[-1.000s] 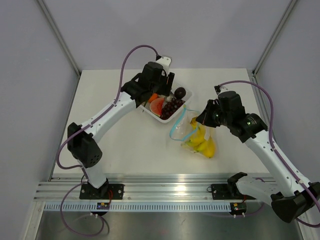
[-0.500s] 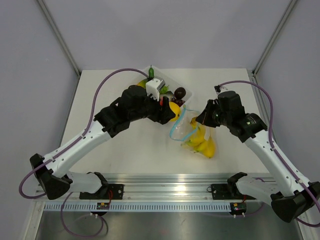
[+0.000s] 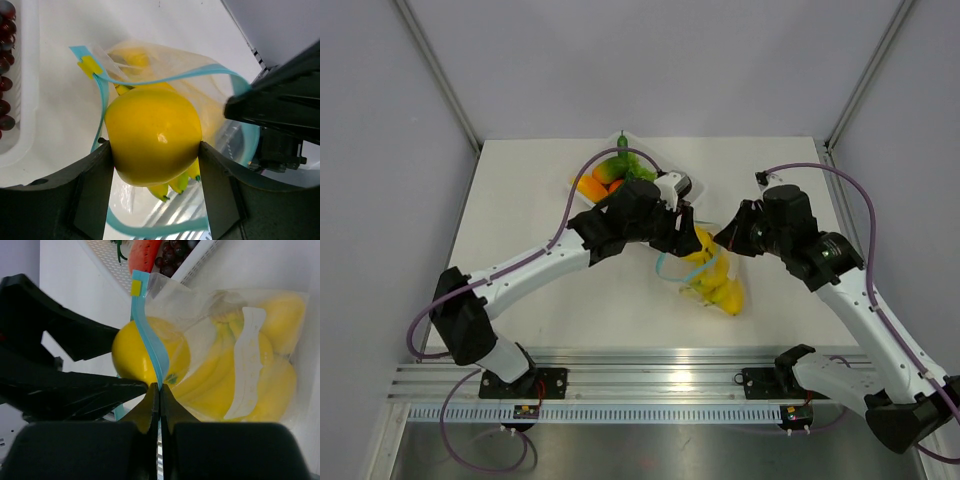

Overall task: Place the food in the zip-top bag and seal the zipper
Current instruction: Place the fake fruit in the zipper food storage bag.

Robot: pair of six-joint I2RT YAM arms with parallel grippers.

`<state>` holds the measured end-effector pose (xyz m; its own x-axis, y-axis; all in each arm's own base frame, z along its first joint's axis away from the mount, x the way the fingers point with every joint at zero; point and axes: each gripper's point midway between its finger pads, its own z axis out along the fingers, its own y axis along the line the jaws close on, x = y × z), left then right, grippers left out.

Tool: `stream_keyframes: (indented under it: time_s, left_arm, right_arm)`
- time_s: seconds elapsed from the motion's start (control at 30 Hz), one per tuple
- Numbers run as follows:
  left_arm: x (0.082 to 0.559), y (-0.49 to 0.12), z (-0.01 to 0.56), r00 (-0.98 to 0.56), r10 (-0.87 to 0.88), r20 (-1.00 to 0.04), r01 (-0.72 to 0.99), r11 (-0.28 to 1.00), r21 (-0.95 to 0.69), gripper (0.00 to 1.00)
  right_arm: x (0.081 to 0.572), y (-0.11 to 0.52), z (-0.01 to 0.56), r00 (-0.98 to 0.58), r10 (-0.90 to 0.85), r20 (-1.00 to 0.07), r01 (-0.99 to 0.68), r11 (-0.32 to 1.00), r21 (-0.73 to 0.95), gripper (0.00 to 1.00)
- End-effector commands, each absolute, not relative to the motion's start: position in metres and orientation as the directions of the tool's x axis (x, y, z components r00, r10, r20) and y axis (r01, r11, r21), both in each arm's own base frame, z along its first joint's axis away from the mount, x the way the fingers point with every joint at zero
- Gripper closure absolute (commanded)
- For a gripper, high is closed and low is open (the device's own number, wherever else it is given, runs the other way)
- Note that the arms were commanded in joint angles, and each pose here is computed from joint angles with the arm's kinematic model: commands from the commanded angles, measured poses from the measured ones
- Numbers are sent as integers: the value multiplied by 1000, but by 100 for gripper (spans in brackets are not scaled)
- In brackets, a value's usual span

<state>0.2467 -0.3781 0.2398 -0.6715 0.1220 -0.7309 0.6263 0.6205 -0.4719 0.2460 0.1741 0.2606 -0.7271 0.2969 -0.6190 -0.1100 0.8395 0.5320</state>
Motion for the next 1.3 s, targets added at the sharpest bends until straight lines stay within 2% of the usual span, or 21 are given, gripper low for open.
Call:
stream_keyframes:
  time_s: [0.0, 0.03, 0.17, 0.2, 0.3, 0.37, 0.47, 0.5, 0.53, 0.6, 0.7, 0.73, 0.8, 0.93, 1.13, 1.23, 1.27]
  left_arm:
    - [250, -399, 269, -652, 68, -755, 656, 550, -517, 43]
    - [246, -402, 270, -657, 75, -750, 660, 539, -523, 25]
    - [235, -403, 283, -640, 95, -762, 689, 508, -516, 3]
    - [232, -403, 288, -634, 99, -767, 698, 500, -512, 2]
    - [215, -397, 313, -600, 109, -793, 737, 461, -494, 2]
    - [201, -386, 333, -571, 100, -815, 762, 435, -480, 5]
    - [193, -361, 345, -540, 49, -840, 760, 456, -463, 30]
    - [194, -355, 342, -539, 40, -842, 750, 479, -457, 45]
    - [200, -345, 341, -531, 19, -847, 726, 525, -444, 48]
    - [206, -333, 324, -551, 23, -834, 687, 579, -438, 48]
    - [216, -323, 292, -606, 46, -794, 619, 653, -435, 28]
    - [218, -322, 285, -615, 48, -787, 605, 669, -432, 11]
    - [223, -321, 268, -638, 48, -769, 568, 704, -427, 8]
    - [229, -327, 238, -669, 79, -739, 545, 729, -415, 9]
    - [239, -340, 220, -677, 101, -729, 546, 733, -405, 16]
    - [248, -349, 212, -681, 106, -725, 541, 739, -401, 23]
    - [250, -353, 208, -687, 110, -718, 540, 738, -404, 32]
  right_arm:
    - [246, 174, 290, -671, 338, -660, -145, 813, 563, 100]
    - [245, 173, 289, -671, 339, -659, -139, 816, 561, 100]
    - [245, 170, 289, -662, 345, -665, -136, 818, 559, 100]
    - [245, 171, 290, -660, 349, -666, -137, 815, 562, 100]
    - [245, 171, 289, -663, 347, -663, -137, 815, 563, 100]
    - [245, 171, 287, -666, 342, -663, -138, 817, 560, 100]
    - [243, 171, 288, -665, 339, -665, -142, 817, 558, 100]
    - [243, 171, 287, -668, 337, -664, -142, 818, 558, 100]
    - [243, 171, 286, -669, 335, -663, -143, 818, 557, 100]
    - [242, 171, 286, -673, 332, -662, -145, 818, 557, 100]
    - [243, 173, 286, -673, 331, -661, -152, 814, 561, 100]
    - [242, 173, 286, -674, 330, -661, -152, 813, 562, 100]
    - [241, 174, 288, -676, 330, -658, -154, 811, 565, 100]
    - [238, 172, 285, -681, 328, -655, -150, 813, 563, 100]
    - [233, 171, 283, -689, 323, -648, -150, 812, 564, 100]
    - [231, 170, 280, -694, 315, -648, -150, 817, 558, 100]
    - [230, 169, 277, -697, 309, -647, -149, 820, 553, 100]
